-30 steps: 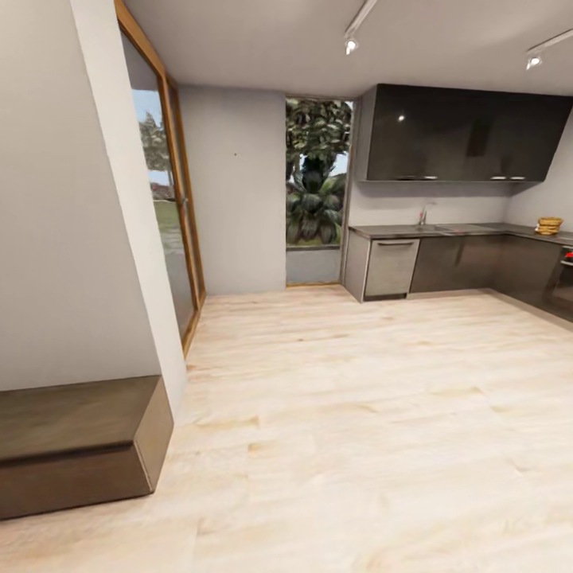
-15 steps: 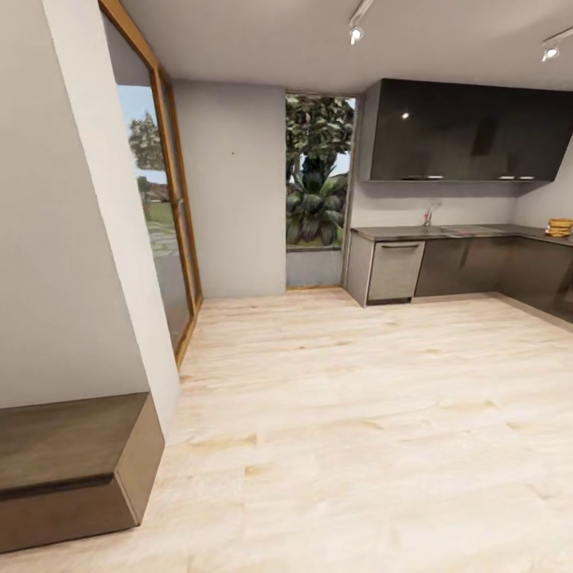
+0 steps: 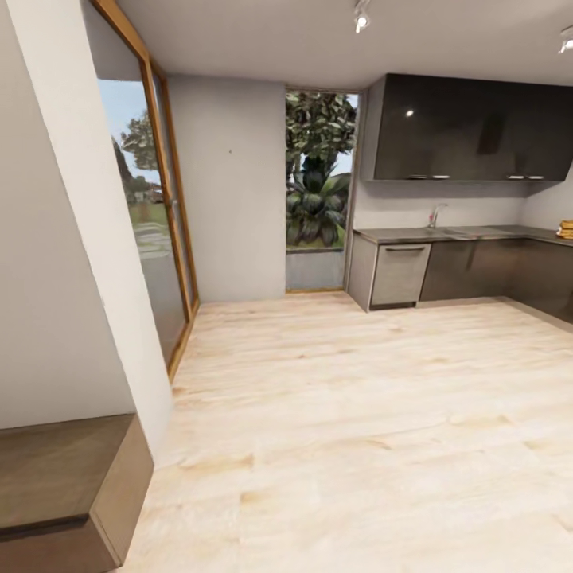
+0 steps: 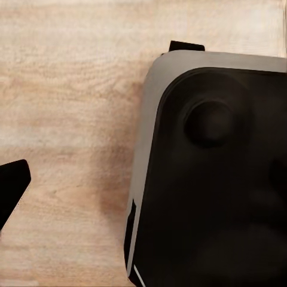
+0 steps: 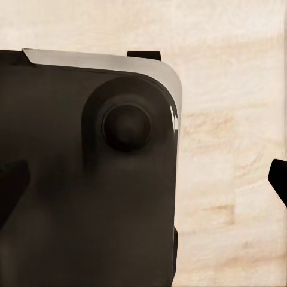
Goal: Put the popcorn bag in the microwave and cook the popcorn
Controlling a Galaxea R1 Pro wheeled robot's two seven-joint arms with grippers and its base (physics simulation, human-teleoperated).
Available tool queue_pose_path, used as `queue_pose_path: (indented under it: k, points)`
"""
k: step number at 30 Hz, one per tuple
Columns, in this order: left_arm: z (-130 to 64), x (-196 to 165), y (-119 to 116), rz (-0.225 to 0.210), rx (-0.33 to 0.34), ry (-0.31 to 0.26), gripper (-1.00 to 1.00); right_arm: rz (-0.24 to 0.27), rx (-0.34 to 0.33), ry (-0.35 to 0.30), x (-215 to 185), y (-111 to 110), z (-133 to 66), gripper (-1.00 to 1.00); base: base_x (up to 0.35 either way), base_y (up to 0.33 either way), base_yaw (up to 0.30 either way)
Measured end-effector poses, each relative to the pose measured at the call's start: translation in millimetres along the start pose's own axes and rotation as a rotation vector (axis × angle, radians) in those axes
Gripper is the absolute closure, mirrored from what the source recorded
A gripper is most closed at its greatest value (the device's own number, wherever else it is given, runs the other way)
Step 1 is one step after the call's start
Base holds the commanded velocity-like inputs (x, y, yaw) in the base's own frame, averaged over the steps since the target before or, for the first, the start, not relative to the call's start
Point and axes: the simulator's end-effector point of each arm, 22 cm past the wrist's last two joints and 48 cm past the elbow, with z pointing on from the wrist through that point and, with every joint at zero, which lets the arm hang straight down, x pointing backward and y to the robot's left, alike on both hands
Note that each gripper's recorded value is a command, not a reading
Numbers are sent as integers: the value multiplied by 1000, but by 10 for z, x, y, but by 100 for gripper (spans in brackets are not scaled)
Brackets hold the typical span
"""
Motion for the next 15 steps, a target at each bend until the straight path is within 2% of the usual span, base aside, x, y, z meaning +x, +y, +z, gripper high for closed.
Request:
queue_pose_path:
  k: [15]
  points:
    - [0,0,0,0,0,0,-100,1,0,0,1,0,0,-100,338,0,0]
